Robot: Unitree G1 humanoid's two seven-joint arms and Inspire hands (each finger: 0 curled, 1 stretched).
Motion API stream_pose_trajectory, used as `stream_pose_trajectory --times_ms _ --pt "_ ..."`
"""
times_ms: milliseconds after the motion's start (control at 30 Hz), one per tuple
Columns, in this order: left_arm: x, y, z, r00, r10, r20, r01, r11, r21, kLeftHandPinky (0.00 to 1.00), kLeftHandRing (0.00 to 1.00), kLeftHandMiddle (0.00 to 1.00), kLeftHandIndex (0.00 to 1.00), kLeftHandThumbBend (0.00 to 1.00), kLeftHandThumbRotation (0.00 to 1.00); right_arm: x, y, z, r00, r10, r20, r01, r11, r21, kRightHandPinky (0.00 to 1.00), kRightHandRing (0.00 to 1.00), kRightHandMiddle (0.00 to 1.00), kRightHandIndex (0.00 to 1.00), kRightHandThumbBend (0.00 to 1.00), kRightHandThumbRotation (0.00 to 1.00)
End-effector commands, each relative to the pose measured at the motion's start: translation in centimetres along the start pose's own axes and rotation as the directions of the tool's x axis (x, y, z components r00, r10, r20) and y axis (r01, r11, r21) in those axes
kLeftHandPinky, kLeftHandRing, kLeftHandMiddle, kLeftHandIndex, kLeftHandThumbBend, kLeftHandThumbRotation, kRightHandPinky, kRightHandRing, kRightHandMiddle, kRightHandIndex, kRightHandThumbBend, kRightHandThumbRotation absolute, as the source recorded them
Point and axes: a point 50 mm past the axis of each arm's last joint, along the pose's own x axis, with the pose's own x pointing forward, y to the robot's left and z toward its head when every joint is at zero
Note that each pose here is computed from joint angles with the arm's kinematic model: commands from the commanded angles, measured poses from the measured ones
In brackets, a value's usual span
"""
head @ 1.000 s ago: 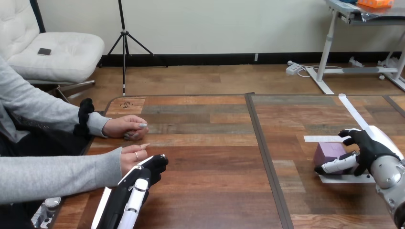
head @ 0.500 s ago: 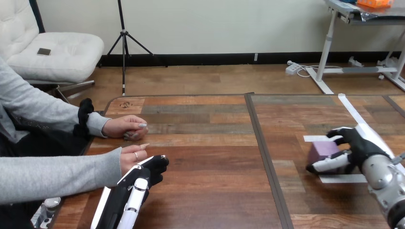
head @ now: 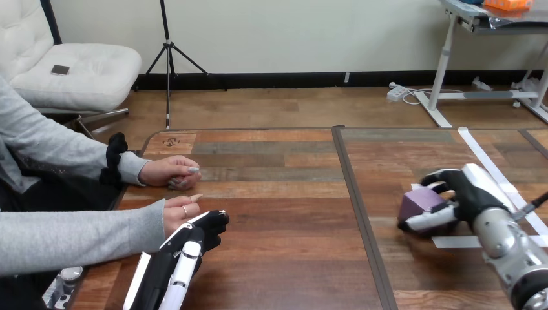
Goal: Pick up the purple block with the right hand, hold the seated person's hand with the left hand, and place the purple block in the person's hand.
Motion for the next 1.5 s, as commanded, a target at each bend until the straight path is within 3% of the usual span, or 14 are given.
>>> stream_pose_trajectory --times_ms 0,733,1467 --pt "1.72 -0.13 1.25 0.997 -0.016 0.076 0.016 1.000 0.006 0.85 0.84 0.80 0.74 0.32 0.87 0.43 0.28 2.89 0.994 -0.006 0.112 0.002 0.999 0.032 0.61 0.64 0.66 0.68 1.00 0.00" --pt "1.81 -0.22 1.34 0.996 -0.007 0.089 0.005 1.000 0.012 0.84 0.83 0.79 0.72 0.26 0.88 0.40 0.35 3.10 0.991 -0.016 0.135 0.019 1.000 -0.015 0.44 0.48 0.51 0.50 0.78 0.00" --pt "1.92 -0.09 1.47 0.995 -0.028 0.096 0.024 0.999 0.049 0.81 0.81 0.77 0.68 0.18 0.93 0.33 0.06 3.11 0.987 -0.014 0.161 0.020 0.999 -0.037 0.39 0.43 0.47 0.45 0.80 0.00"
